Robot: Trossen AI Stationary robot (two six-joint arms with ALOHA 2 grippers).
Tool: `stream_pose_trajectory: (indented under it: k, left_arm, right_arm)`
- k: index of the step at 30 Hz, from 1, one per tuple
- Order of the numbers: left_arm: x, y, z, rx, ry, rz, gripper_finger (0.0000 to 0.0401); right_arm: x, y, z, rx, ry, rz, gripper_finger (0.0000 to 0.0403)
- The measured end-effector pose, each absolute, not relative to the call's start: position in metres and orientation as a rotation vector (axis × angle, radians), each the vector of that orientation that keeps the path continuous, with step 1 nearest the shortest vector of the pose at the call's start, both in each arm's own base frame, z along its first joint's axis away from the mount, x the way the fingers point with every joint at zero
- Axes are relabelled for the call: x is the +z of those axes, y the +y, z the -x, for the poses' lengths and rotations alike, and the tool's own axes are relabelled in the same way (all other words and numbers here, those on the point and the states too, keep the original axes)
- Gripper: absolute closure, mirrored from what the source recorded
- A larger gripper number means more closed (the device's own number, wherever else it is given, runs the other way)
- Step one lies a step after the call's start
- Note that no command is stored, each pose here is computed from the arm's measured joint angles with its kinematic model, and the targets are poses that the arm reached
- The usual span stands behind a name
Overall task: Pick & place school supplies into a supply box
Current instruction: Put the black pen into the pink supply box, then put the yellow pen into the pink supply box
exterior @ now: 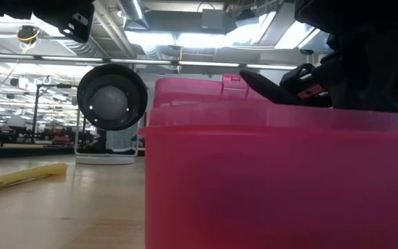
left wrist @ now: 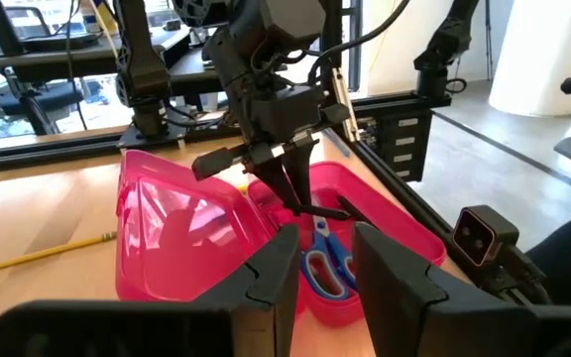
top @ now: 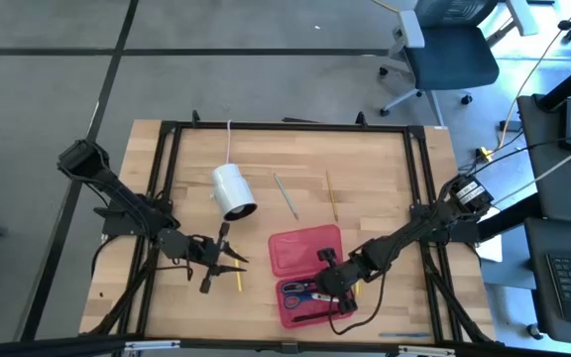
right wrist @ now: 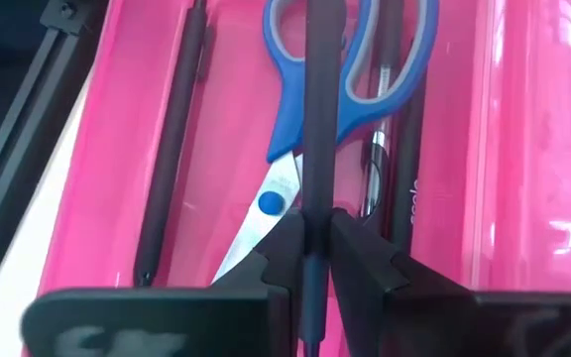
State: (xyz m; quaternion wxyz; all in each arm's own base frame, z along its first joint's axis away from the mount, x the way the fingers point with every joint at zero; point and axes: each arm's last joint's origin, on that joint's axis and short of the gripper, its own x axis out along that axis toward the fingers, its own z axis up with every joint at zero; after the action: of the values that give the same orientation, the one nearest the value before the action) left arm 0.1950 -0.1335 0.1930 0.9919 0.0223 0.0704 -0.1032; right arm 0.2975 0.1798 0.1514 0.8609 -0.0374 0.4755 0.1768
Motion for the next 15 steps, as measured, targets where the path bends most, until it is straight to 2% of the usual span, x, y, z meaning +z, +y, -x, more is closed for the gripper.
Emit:
stream_pose_trajectory:
  k: [15]
  left_arm:
    - [0.1931,-0.1335,-0.1950,-0.205,0.143,-0.024,0.0308]
  right_arm:
    - [0.1565,0.1792,-0.2966,0.382,0.982,0.089,0.0276]
